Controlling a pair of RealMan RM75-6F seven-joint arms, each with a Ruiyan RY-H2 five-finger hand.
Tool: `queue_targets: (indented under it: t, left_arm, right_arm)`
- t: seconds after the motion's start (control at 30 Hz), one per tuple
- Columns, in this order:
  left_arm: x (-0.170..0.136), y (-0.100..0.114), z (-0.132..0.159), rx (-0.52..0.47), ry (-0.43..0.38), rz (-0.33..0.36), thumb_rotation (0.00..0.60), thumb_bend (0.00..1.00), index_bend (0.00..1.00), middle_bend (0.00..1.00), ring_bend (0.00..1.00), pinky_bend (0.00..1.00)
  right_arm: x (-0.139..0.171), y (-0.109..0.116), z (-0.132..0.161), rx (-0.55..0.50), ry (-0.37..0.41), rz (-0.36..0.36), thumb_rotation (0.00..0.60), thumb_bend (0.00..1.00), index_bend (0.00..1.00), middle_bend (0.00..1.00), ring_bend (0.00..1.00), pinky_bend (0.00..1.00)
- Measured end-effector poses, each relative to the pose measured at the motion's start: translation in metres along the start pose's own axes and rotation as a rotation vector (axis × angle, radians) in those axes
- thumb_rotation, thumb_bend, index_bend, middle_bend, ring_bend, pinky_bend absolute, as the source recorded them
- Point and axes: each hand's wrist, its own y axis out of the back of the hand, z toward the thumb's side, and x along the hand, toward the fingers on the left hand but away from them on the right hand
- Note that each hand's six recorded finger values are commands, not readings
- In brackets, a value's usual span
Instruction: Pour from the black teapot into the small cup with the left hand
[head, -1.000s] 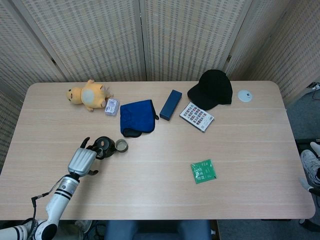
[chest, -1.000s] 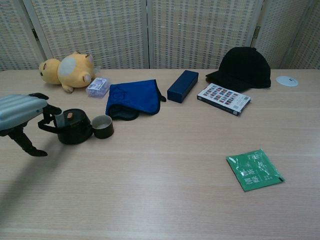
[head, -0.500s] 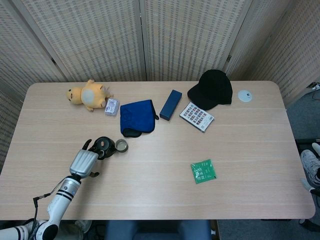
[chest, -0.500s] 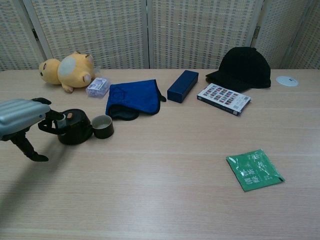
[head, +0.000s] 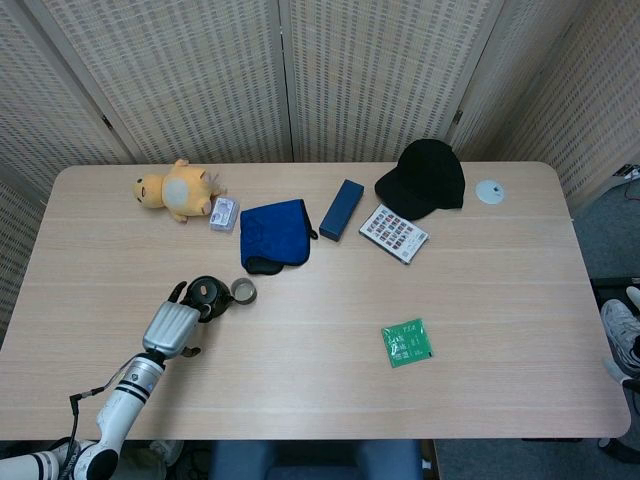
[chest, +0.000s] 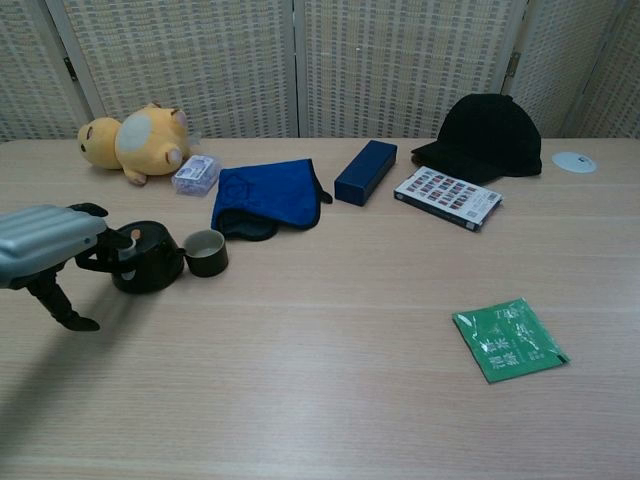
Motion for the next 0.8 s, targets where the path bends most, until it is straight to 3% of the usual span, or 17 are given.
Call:
queue_targets:
  t: [0.8]
  left_arm:
    - [-0.0056, -0.0083, 0.0018, 0.007, 0.017, -0.043, 0.6, 0.08, 0.43, 0.44, 0.43, 0.0]
  right_arm:
    - [-0.0001, 0.0, 0.0003, -0.002, 0.0, 0.001, 0.6, 0.14, 0.11, 0.16, 0.08, 0.11]
